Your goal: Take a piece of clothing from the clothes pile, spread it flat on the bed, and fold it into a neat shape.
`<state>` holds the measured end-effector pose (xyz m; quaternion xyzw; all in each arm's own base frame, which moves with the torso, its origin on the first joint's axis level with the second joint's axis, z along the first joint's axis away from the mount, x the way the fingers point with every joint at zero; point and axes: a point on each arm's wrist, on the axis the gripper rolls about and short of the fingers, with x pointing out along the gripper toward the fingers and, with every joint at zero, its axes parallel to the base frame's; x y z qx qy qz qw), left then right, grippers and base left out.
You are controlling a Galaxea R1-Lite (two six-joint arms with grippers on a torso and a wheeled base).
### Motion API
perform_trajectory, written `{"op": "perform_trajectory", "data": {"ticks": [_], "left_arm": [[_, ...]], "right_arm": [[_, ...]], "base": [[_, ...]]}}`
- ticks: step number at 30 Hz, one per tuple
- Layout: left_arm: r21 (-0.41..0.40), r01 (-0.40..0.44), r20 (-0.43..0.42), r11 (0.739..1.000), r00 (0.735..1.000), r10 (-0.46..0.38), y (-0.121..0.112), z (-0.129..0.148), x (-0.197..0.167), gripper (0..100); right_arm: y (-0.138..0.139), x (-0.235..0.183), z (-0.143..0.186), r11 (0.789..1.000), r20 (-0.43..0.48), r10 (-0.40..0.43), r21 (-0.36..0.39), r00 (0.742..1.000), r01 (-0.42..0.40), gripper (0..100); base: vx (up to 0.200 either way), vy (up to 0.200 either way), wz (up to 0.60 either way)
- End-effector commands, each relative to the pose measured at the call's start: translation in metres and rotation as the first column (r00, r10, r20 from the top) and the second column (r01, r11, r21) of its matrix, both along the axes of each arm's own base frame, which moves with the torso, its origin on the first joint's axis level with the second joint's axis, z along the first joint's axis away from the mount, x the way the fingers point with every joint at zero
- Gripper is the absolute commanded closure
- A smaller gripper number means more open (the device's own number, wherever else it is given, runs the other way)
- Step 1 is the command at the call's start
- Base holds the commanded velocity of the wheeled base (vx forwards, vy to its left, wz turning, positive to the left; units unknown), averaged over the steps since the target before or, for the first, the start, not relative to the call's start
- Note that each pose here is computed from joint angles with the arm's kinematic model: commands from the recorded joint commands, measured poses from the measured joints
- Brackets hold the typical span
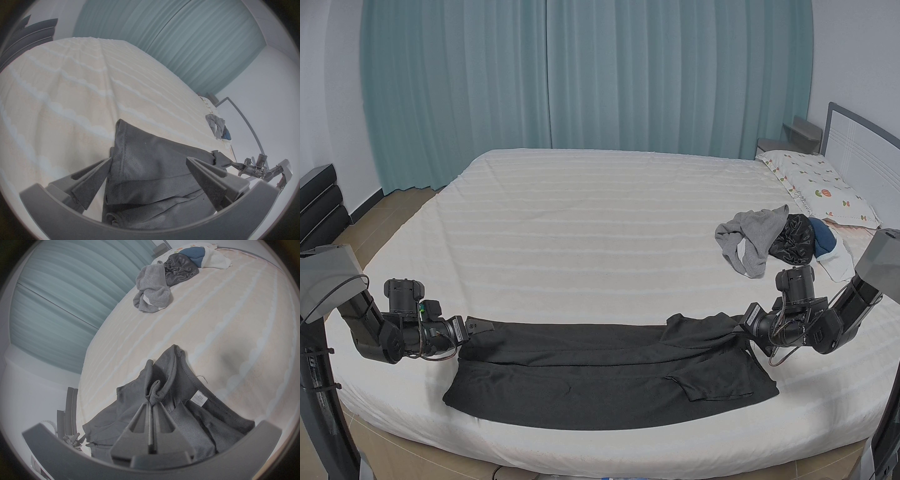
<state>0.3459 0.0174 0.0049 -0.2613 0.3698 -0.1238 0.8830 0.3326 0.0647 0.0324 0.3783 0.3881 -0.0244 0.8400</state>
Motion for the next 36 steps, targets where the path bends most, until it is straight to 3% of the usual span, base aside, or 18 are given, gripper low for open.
{"op": "perform_trajectory", "data": {"ticks": [1, 6, 7, 16, 32, 36], "left_arm": [[-0.012, 0.0, -0.002, 1.0, 1.0, 0.0, 0.004, -0.007, 0.0, 0], [-0.013, -0.004, 0.006, 1.0, 1.0, 0.004, 0.005, -0.007, 0.0, 0], [-0.013, -0.006, -0.001, 1.0, 1.0, 0.006, 0.005, -0.01, -0.001, 100], [-0.004, -0.032, -0.017, 0.999, 0.999, 0.032, 0.015, -0.014, -0.003, 100], [-0.013, -0.08, 0.069, 0.997, 0.994, 0.081, 0.022, 0.018, -0.002, 100], [-0.079, -0.207, 0.094, 0.975, 0.972, 0.214, 0.025, 0.032, 0.019, 100]], "right_arm": [[0.0, -0.001, -0.001, 1.0, -0.006, 0.0, -0.001, 1.0, 0.0, 100], [0.0, 0.0, -0.002, 1.0, -0.004, 0.001, 0.001, 1.0, -0.001, 100], [0.0, 0.001, -0.001, 1.0, -0.003, 0.001, 0.001, 1.0, -0.001, 100], [-0.004, 0.004, -0.004, 1.0, -0.008, -0.005, 0.011, 1.0, 0.005, 100], [-0.009, 0.011, 0.004, 0.999, 0.038, -0.027, 0.02, 0.999, 0.027, 100], [-0.011, 0.026, 0.016, 0.999, 0.116, -0.048, 0.029, 0.992, 0.045, 100]], "base": [[0.0, 0.0, 0.0], [0.0, 0.0, 0.0], [0.0, 0.0, 0.0], [0.0, 0.0, 0.0], [0.0, 0.0, 0.0], [0.0, 0.0, 0.0]]}}
